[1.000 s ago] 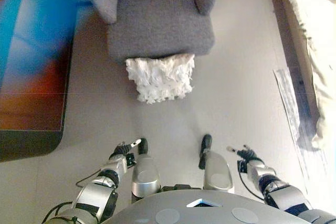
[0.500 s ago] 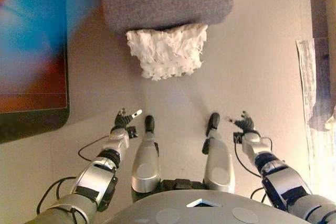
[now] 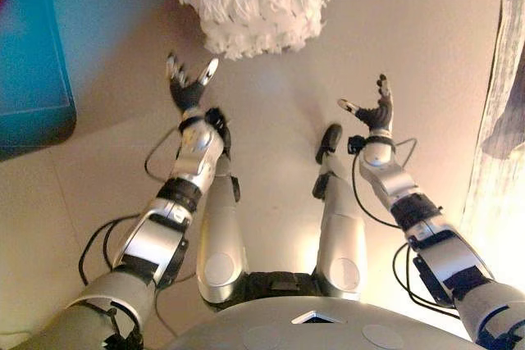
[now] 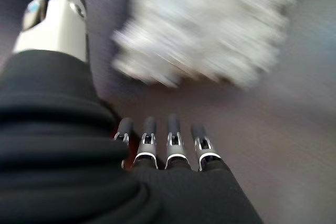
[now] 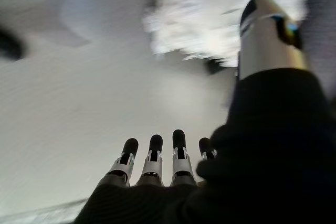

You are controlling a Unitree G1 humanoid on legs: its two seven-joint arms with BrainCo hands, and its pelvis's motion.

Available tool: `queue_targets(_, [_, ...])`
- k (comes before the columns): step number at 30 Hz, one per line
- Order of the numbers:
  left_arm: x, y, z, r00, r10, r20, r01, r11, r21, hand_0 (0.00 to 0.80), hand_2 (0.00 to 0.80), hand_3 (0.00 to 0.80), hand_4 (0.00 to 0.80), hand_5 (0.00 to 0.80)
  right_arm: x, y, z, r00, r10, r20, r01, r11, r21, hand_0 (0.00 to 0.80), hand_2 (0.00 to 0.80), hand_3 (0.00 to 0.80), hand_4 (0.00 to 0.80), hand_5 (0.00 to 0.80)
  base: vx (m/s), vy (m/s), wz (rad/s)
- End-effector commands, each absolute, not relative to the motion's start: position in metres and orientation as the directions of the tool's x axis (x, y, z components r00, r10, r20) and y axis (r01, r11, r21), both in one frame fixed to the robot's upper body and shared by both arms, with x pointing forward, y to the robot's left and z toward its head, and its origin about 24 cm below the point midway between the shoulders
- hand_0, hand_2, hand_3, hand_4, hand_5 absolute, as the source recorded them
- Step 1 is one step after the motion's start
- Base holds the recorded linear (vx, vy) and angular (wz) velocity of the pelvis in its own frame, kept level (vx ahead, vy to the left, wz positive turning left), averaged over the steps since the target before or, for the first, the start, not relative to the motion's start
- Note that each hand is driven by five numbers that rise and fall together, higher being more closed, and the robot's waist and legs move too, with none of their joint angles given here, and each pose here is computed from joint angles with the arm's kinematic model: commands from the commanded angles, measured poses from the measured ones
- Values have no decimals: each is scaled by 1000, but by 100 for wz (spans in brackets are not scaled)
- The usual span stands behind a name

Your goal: Pick up the cushion and take it to the sofa

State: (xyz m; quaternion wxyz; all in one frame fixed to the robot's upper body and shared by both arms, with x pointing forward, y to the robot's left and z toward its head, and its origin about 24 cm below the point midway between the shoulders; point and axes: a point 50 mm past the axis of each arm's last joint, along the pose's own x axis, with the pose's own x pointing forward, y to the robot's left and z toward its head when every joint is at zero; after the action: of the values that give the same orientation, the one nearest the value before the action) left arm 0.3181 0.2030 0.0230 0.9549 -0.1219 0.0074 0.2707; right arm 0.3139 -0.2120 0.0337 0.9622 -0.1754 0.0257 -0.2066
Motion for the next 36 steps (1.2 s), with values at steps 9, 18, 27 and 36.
queue_targets(9, [342, 240, 78, 857, 508, 91, -447, 818, -362, 0, 0, 0, 0, 0, 336, -240, 111, 852, -409, 328, 490, 844, -218, 0, 0, 0, 0, 0, 42, 90, 15])
queue_targets(18, [349, 253, 107, 824, 542, 164, -420, 780, -464, 0, 0, 0, 0, 0, 342, -253, 138, 819, -414, 398, 503, 851, -149, 0, 0, 0, 0, 0, 23, 46, -6])
queue_targets(27, [353, 252, 128, 831, 495, 253, -356, 824, -440, 0, 0, 0, 0, 0, 347, -249, 158, 817, -369, 443, 459, 882, -110, 0, 0, 0, 0, 0, 41, 3, 3])
queue_targets(36, [365, 249, 164, 829, 427, 360, -271, 871, -409, 0, 0, 0, 0, 0, 358, -242, 193, 799, -290, 526, 401, 909, -109, 0, 0, 0, 0, 0, 27, 41, -4])
